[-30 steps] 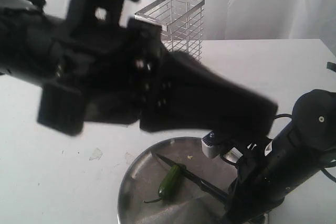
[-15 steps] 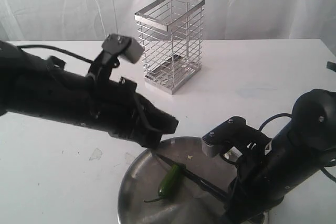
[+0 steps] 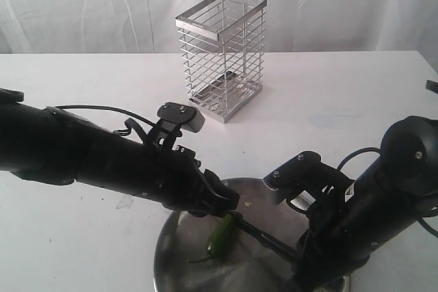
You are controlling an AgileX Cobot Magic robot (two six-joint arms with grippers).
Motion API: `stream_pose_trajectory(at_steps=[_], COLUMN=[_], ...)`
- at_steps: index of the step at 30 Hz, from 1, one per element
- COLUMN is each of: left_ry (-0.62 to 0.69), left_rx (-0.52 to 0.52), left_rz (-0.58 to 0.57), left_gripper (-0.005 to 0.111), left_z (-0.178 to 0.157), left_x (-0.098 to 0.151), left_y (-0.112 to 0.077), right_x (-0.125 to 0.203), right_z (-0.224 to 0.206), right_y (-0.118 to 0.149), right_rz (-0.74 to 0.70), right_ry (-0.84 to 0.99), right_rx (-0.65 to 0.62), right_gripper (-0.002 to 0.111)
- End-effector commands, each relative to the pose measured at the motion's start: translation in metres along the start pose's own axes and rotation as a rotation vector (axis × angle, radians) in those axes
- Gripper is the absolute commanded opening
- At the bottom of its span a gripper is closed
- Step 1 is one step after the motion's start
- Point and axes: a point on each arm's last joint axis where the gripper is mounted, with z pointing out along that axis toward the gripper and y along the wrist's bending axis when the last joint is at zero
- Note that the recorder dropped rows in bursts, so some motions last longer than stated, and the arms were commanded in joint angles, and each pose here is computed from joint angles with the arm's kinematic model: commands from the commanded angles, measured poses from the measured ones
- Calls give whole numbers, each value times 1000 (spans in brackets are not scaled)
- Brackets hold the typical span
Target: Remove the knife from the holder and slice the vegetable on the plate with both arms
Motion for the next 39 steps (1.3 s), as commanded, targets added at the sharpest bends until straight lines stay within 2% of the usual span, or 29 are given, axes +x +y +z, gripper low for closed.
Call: stream_pose_trajectory(at_steps=[1, 8, 12, 26, 29, 33, 39], left_ry=[-32, 3, 22, 29, 49, 170, 175], left_rx=[11, 6, -16, -23, -61, -88, -94], left_rz=[11, 33, 83, 109, 122, 68, 76], left_gripper=[44, 44, 44, 44, 44, 44, 44], left_z=[13, 30, 35, 36, 40, 68, 68], left_x=[-5, -1, 2, 3, 8, 39, 40], left_y=[-3, -3, -8, -10, -4, 17, 17], right_x=[-3, -3, -3, -3, -3, -1, -6], right_z=[-1, -1, -1, -1, -1, 3, 12], right_y=[-1, -1, -1, -1, -1, -1, -3], right_rz=[-3, -3, -5, -5, -5, -3, 3], right_ry=[-17, -17, -16, -16, -16, 22, 91], right_rx=[10, 10, 11, 11, 11, -3, -36], right_gripper=[0, 0, 0, 0, 0, 0, 0])
